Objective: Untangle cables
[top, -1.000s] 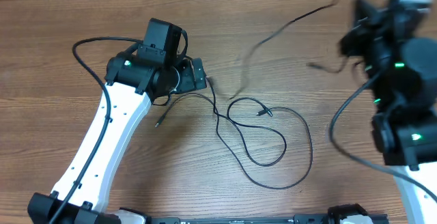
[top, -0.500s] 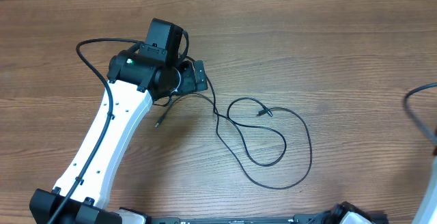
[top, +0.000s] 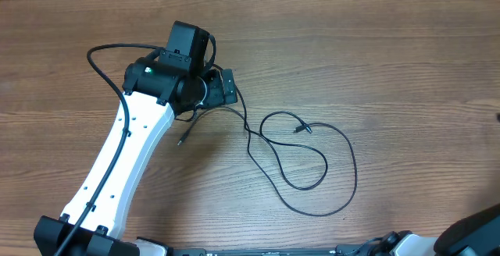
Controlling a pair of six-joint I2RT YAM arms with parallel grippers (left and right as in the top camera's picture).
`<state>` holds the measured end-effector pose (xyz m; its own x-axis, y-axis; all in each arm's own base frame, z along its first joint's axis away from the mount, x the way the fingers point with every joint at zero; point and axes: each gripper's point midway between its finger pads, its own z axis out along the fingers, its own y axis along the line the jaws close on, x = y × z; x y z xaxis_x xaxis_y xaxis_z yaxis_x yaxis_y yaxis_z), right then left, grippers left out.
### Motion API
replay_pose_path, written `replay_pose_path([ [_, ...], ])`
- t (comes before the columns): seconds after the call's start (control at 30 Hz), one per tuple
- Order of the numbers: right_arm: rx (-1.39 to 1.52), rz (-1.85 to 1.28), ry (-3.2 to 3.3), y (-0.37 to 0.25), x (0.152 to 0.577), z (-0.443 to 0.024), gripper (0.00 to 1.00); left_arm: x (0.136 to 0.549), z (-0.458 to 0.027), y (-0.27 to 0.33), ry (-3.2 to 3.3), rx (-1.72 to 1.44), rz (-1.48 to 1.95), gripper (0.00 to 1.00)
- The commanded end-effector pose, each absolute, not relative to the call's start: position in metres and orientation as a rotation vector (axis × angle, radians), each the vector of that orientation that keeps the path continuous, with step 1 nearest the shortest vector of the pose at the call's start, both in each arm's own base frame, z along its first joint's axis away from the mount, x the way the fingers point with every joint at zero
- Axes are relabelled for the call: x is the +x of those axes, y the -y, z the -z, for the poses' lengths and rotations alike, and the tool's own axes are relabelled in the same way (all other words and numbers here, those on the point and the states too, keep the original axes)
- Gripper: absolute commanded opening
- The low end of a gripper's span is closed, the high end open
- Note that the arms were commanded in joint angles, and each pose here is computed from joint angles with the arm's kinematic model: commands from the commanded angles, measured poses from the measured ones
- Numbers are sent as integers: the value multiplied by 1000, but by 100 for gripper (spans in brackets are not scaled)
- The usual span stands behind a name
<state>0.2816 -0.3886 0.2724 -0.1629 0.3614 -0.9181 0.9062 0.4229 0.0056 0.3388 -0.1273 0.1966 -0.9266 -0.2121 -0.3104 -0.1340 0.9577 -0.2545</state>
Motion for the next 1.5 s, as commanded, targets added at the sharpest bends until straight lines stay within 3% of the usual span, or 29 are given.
replay_pose_path([
  [0.0, 1221, 787, -1595, 408, 242, -295, 4, 341, -195, 127, -2777, -257, 330, 100],
  [0.2, 1249, 834, -1525, 412, 218, -314, 4, 341, -195, 127, -2777, -257, 330, 99],
  [0.7, 1121, 1033, -1145, 358, 154, -462, 4, 341, -195, 127, -2777, -257, 330, 99],
  [0.83, 1110, 1137, -1141, 357, 143, -470, 4, 341, -195, 127, -2777, -257, 331, 100],
  [1.0, 1101, 1051, -1353, 375, 175, -420, 4, 341, -195, 127, -2777, -257, 330, 100],
  [1.23, 937, 659, -1722, 389, 267, -317, 4, 341, -195, 127, -2777, -257, 330, 100],
  [1.33, 809, 545, -1720, 378, 302, -319, 4, 341, -195, 127, -2777, -257, 330, 100],
  [1.47, 616, 498, -1627, 353, 342, -358, 4, 341, -195, 127, -2777, -257, 330, 100],
])
